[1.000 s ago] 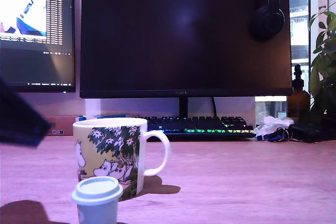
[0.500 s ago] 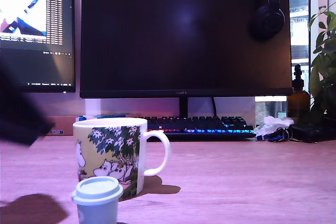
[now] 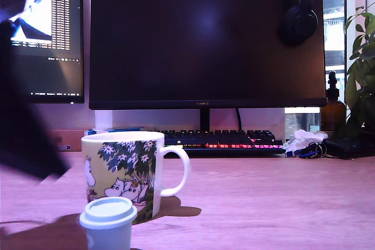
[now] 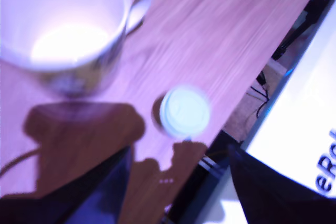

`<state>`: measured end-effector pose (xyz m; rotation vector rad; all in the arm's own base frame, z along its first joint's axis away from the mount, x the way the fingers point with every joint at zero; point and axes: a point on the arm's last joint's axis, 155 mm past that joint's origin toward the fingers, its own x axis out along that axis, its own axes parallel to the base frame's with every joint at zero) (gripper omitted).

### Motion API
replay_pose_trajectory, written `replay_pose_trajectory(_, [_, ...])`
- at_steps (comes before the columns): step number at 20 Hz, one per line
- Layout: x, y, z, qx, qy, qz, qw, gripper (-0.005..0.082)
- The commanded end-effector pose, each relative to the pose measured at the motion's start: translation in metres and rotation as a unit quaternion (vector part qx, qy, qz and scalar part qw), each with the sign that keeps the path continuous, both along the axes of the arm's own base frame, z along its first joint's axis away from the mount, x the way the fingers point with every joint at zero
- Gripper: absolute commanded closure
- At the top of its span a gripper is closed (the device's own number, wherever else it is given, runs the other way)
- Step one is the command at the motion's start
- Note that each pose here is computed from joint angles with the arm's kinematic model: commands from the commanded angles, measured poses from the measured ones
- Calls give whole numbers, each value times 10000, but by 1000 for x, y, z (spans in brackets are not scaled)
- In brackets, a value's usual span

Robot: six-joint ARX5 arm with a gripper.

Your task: Pick up the coffee capsules on the table and drop them inside the coffee cup

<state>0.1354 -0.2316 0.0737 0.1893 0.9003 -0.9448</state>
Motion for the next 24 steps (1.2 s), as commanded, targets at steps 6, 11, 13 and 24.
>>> replay_pose_trajectory(6, [4, -13, -18, 543, 158, -189, 9982, 233])
replay_pose_trajectory(11, [12, -24, -23, 748, 245, -184, 9967, 233])
replay_pose_trajectory(13, [13, -26, -29, 864, 294, -267, 9955, 233])
replay_pose_trajectory(24, [7, -32, -58, 1192, 569, -433, 9903, 233])
